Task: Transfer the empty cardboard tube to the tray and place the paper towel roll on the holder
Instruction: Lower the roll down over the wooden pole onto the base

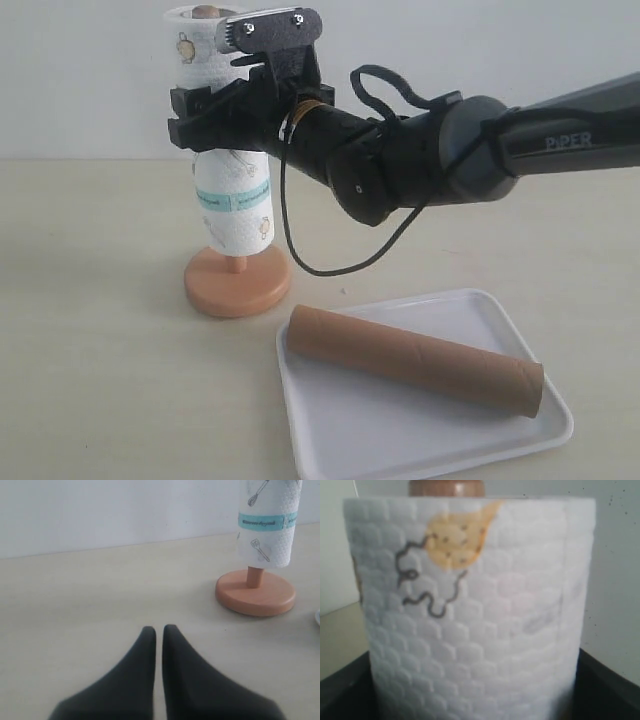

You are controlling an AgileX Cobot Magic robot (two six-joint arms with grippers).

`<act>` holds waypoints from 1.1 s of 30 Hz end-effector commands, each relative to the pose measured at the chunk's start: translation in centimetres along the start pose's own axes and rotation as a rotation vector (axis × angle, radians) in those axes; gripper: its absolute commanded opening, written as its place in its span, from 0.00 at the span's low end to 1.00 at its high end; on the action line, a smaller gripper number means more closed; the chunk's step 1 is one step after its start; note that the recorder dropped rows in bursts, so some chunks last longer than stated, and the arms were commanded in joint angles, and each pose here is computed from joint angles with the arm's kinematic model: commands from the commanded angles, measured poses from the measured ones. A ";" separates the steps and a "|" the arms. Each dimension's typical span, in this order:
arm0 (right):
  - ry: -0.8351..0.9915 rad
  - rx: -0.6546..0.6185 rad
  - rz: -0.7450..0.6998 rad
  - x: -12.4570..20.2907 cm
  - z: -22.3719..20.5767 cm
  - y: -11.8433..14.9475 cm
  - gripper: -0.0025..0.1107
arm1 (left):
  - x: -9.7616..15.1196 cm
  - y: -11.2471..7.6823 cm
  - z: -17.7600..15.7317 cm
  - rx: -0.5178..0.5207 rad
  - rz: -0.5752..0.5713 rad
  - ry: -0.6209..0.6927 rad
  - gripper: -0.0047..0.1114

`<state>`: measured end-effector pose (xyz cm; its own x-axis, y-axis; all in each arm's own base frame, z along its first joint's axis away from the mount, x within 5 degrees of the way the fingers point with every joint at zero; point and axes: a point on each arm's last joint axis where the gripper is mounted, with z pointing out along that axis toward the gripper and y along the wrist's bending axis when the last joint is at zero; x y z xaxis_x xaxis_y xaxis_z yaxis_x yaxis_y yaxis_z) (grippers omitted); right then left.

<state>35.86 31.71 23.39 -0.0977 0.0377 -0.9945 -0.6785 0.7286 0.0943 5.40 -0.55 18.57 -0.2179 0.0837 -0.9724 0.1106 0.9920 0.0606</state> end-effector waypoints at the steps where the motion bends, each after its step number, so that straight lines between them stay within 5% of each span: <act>1: -0.033 0.029 0.016 0.0 0.1 -0.7 0.02 | 0.1 0.0 0.0 0.001 -0.005 0.000 0.08; 20: 0.021 0.059 0.039 2.2 0.6 -1.1 0.03 | 0.1 0.0 0.0 0.001 -0.005 0.000 0.08; 24: 0.022 0.059 0.024 2.2 0.6 -1.1 0.23 | 0.1 0.0 0.0 0.001 -0.005 0.000 0.08; 29: 0.050 0.066 0.032 2.4 0.6 -1.2 0.74 | 0.1 0.0 0.0 0.001 -0.005 0.000 0.08; 33: 0.067 0.076 0.041 2.6 0.6 -1.2 0.79 | 0.1 0.0 0.0 0.001 -0.005 0.000 0.08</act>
<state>36.61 31.72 20.21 -0.1833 0.0195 -0.9829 -0.6252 0.7692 0.1318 5.40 -0.55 18.57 -0.2179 0.0837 -0.9724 0.1106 0.9920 0.0606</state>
